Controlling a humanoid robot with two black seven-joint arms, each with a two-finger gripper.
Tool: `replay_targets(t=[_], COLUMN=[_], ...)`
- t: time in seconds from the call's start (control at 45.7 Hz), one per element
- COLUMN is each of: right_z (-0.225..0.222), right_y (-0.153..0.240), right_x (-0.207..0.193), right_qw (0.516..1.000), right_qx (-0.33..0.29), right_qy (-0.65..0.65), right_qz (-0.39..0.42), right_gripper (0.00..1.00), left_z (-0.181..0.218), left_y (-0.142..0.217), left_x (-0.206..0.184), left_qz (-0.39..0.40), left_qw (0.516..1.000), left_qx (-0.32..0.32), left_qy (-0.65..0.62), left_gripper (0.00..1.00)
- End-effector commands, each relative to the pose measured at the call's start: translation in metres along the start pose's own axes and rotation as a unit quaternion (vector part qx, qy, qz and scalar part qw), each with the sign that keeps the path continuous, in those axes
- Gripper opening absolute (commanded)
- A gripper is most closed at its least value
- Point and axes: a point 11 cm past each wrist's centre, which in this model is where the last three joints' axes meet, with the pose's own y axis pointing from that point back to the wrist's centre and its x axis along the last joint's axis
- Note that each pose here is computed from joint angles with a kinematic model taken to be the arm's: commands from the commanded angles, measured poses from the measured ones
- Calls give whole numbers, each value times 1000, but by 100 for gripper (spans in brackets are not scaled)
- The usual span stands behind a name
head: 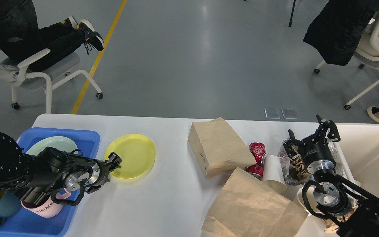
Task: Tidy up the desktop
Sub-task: 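Lower the left gripper and grasp the yellow plate's rim, then lift the yellow plate with the left gripper toward the tray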
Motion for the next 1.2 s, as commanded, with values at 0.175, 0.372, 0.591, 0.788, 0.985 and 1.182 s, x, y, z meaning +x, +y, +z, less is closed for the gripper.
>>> replay_targets(t=[0.175,0.372,0.591,0.788,0.985,1.182], right_z=[0,0,0,0,0,0], right_y=[0,0,0,0,0,0], right_x=[0,1,0,0,0,1], right_qw=[1000,1000,1000,1000,1000,1000], right_qx=[0,0,0,0,0,0], right_qy=[0,0,0,0,0,0], right_qz=[0,1,0,0,0,1], right_gripper=[100,100,100,100,100,100], left_z=[-4,-5,-1,1,9,30], left_y=[-1,-1,1,5,22,72], left_x=[-1,-4,-7,-11,0,31], left_qz=[-25,-42,-59,-82,-83,-74], left_qw=[1000,999,998,997,996,997], left_qx=[2,3,0,9,18,4], left_qy=[4,6,5,0,1,6], left_gripper=[17,7,0,0,0,0])
